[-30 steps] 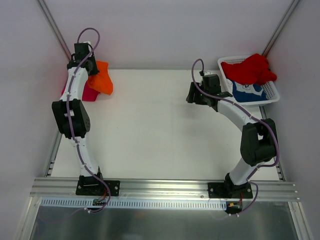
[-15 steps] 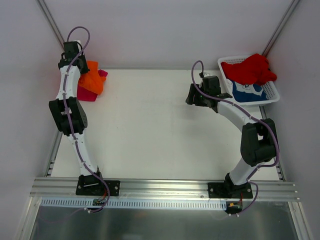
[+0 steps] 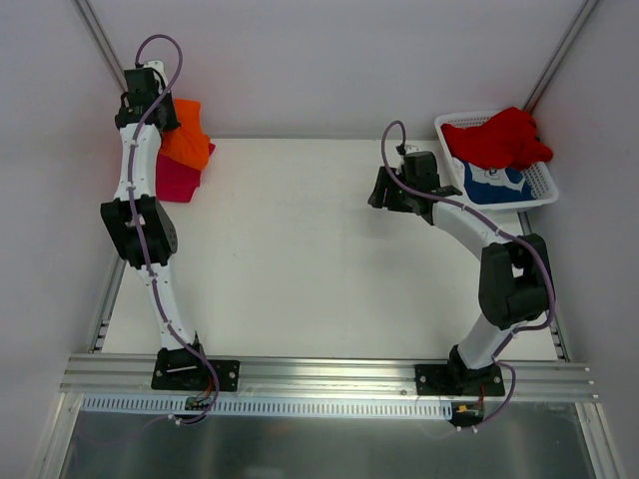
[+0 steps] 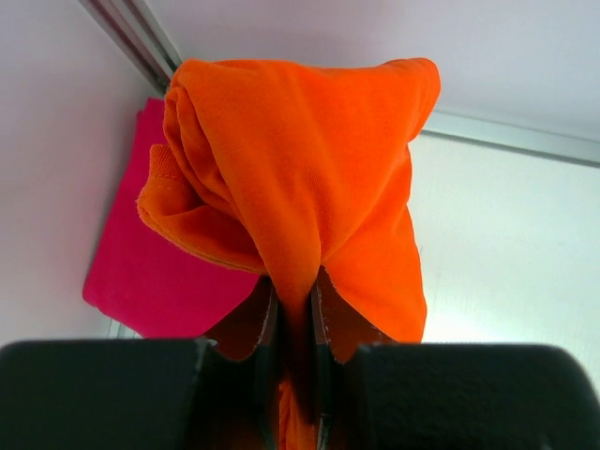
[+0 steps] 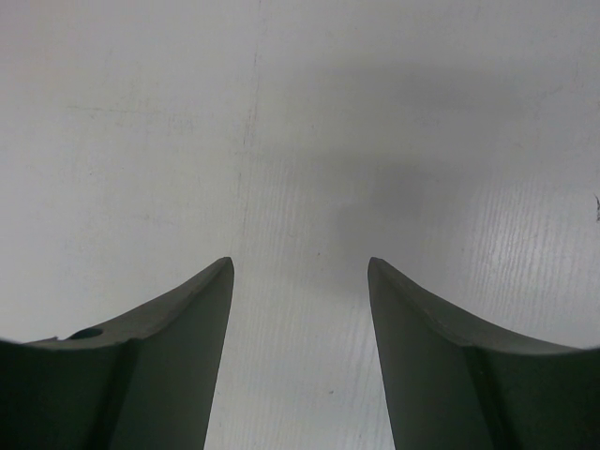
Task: Fold and stack the t-shirts
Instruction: Neatly place the folded tshirt to the corner
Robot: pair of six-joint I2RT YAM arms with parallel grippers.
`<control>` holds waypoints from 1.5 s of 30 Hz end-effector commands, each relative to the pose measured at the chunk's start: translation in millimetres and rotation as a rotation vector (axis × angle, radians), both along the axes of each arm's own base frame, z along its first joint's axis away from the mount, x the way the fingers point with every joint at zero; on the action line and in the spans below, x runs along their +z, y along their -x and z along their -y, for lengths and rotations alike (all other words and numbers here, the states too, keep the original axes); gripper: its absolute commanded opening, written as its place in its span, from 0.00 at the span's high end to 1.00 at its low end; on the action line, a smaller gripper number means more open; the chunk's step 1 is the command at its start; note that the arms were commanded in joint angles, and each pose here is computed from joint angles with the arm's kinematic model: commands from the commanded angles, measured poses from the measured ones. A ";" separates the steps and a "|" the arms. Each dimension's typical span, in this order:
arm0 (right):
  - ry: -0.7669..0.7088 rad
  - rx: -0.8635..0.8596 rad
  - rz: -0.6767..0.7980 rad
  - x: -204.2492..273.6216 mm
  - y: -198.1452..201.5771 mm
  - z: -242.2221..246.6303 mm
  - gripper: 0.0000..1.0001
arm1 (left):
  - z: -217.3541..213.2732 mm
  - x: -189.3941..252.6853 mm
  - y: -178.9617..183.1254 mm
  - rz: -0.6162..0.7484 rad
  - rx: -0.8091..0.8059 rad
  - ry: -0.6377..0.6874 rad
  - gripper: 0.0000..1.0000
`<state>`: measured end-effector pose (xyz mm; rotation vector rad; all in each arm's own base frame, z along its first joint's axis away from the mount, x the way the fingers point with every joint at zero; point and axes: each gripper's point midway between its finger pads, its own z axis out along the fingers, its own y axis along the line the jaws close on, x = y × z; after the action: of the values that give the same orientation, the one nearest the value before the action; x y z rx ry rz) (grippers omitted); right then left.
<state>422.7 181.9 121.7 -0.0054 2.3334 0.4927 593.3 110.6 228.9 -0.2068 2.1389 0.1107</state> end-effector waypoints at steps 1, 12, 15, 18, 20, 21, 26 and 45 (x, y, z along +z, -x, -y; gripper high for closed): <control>-0.037 0.012 0.040 14.3 -8.6 -8.2 0.37 | -2.6 35.4 -20.2 0.117 -0.027 -0.043 1.00; -0.053 0.038 0.037 15.5 -5.5 -15.5 0.37 | -62.9 -46.3 -20.1 -0.018 0.092 -0.031 1.00; -0.066 0.043 0.043 20.5 -4.8 -17.9 0.37 | -78.2 -66.6 -14.2 -0.053 0.127 -0.011 1.00; -0.074 0.043 0.051 26.2 -1.6 -17.4 0.37 | -98.3 -80.7 -7.8 -0.076 0.170 -0.005 1.00; -0.076 0.044 0.050 26.5 0.8 -16.9 0.37 | -107.6 -85.4 -5.3 -0.082 0.188 -0.005 1.00; -0.078 0.046 0.051 27.3 1.9 -17.1 0.37 | -112.3 -82.7 -5.1 -0.075 0.200 -0.012 1.00; -0.087 0.057 0.039 24.7 5.7 -19.4 0.37 | -127.9 -77.3 -8.8 -0.049 0.209 -0.027 1.00; -0.106 0.099 0.021 16.5 7.6 -40.3 0.37 | -128.7 -58.4 -11.6 -0.008 0.228 -0.023 0.01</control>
<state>410.2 211.0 122.4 -0.0637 2.3472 0.6106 600.1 234.3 119.0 -0.4246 2.2244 0.2397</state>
